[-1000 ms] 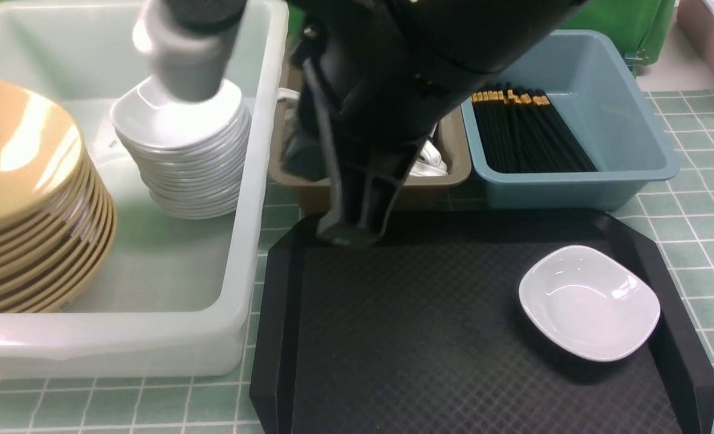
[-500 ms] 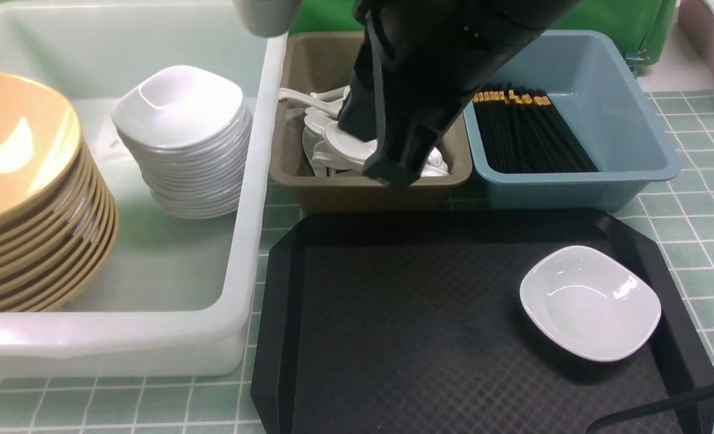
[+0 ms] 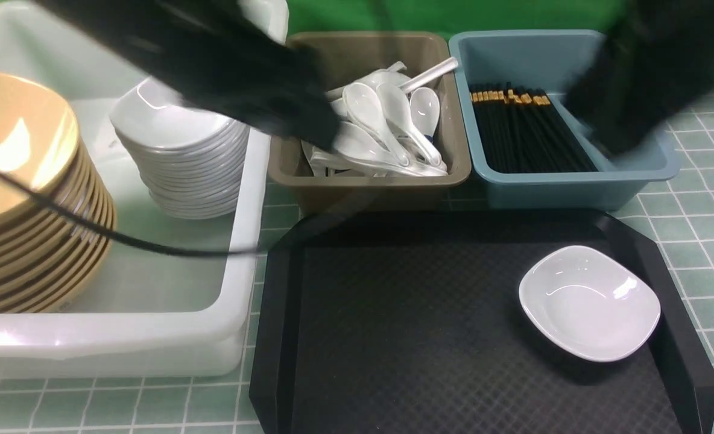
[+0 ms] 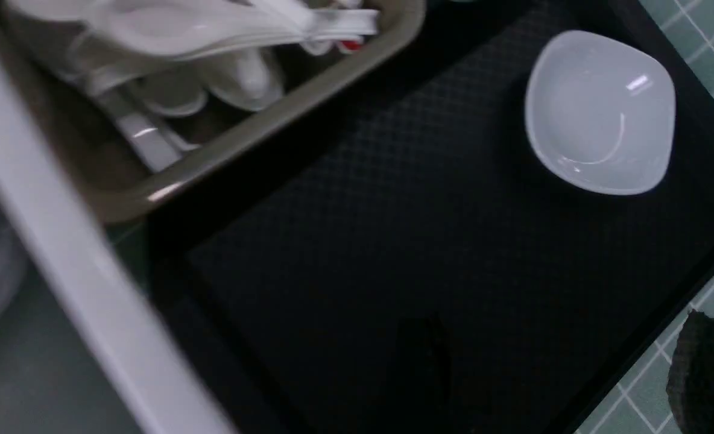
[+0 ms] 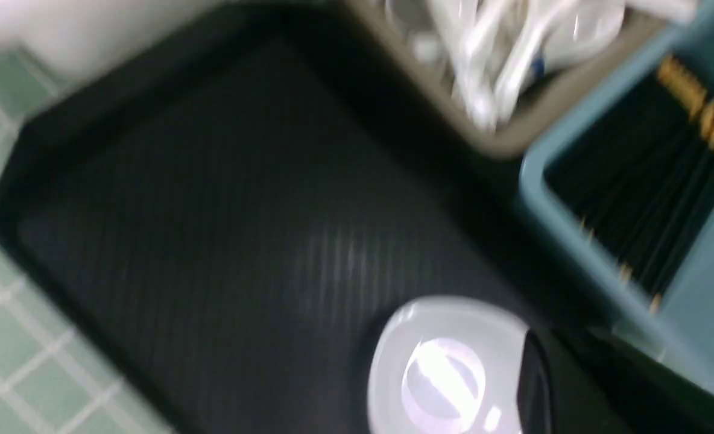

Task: On blue table put chopsticks spoon bowls plates into blue grey white boxes.
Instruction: 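Grasp the small white bowl on the black tray by its rim with the left gripper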

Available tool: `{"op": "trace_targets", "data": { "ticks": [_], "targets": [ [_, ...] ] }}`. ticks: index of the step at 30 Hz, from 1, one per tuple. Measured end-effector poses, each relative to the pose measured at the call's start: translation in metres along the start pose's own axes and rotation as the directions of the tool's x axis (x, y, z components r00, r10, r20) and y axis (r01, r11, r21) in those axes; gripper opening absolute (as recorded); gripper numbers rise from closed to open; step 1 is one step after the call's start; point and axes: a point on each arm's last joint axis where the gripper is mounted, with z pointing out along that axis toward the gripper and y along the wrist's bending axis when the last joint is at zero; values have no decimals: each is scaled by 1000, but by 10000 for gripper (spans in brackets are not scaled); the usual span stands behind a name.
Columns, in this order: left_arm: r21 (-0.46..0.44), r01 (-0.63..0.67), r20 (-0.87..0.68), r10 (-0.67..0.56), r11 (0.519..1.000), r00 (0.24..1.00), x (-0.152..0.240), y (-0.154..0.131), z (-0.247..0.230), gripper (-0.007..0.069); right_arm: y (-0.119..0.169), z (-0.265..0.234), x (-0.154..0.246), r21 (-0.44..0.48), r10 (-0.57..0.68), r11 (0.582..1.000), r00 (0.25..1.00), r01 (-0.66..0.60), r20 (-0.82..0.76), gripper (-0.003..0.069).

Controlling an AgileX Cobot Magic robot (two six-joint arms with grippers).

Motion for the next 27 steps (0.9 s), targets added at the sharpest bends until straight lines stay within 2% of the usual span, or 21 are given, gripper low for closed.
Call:
{"op": "trace_targets", "data": {
  "ticks": [4,10,16,25,27],
  "targets": [
    [76,-104,-65,109,992,992,-7,-36,76,473,2,-8,53,25,64,998,997,-63,-50,91],
    [122,-195,-131,210,973,969,-13,-70,159,473,-1,-20,115,163,166,975,984,-154,-65,94],
    [107,-201,-172,217,974,961,-25,-74,214,473,3,-28,139,188,185,967,982,-174,-44,99],
    [105,-145,-257,168,984,952,-20,-68,279,465,3,-29,143,197,177,966,983,-166,-40,98],
    [105,-137,-272,161,985,949,-16,-69,289,435,3,-29,143,197,177,966,983,-166,-40,98]
  ]
}}
